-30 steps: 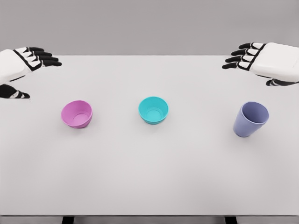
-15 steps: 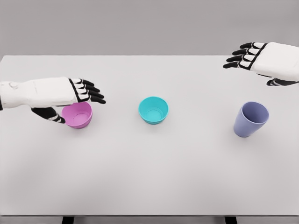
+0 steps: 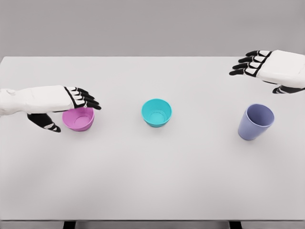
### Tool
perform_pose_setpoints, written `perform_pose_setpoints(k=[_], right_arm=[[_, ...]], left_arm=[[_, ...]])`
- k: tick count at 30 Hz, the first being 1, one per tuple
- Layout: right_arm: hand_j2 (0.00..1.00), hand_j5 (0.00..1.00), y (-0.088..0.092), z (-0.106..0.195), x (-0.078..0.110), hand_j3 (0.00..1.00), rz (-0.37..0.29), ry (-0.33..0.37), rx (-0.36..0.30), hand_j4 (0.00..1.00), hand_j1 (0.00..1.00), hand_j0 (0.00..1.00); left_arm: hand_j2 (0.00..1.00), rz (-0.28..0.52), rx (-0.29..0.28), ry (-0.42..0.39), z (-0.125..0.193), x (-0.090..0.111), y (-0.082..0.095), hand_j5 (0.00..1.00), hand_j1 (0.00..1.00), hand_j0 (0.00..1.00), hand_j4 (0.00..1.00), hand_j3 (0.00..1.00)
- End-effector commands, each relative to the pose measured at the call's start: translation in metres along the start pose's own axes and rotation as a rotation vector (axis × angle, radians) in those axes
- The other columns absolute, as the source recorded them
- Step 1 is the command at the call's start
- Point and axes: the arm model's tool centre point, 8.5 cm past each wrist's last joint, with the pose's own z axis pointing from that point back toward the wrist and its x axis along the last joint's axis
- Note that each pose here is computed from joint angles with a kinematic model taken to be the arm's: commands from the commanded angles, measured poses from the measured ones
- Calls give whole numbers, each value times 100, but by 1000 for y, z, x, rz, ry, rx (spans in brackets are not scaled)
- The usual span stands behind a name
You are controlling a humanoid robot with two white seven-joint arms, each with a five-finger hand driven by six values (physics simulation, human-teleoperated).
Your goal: Stacking bowl and cup with both arms
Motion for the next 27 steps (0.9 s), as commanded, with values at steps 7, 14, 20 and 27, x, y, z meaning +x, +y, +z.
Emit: perform_pose_setpoints(k=[7,14,20,27], right_arm=[[100,100,-4,6,-10,100,-6,31,-8,100,100,100],[100,100,-4,5,-10,100,-7,28,-13,100,100,100],[100,100,-4,6,-10,100,-6,31,-8,100,100,100],[100,100,-3,7,-12,100,-10,35,-6,100,100,100]], left_arm=[[100,72,-22,61,-7,-9,-11,100,100,100,100,100],[100,86,-31,86,-14,-15,-16,100,100,100,100,100],[100,107,-39,111,-21,-23,-23,100,100,100,100,100],[99,118,-44,141,-27,-25,-24,99,99,99,99,99]])
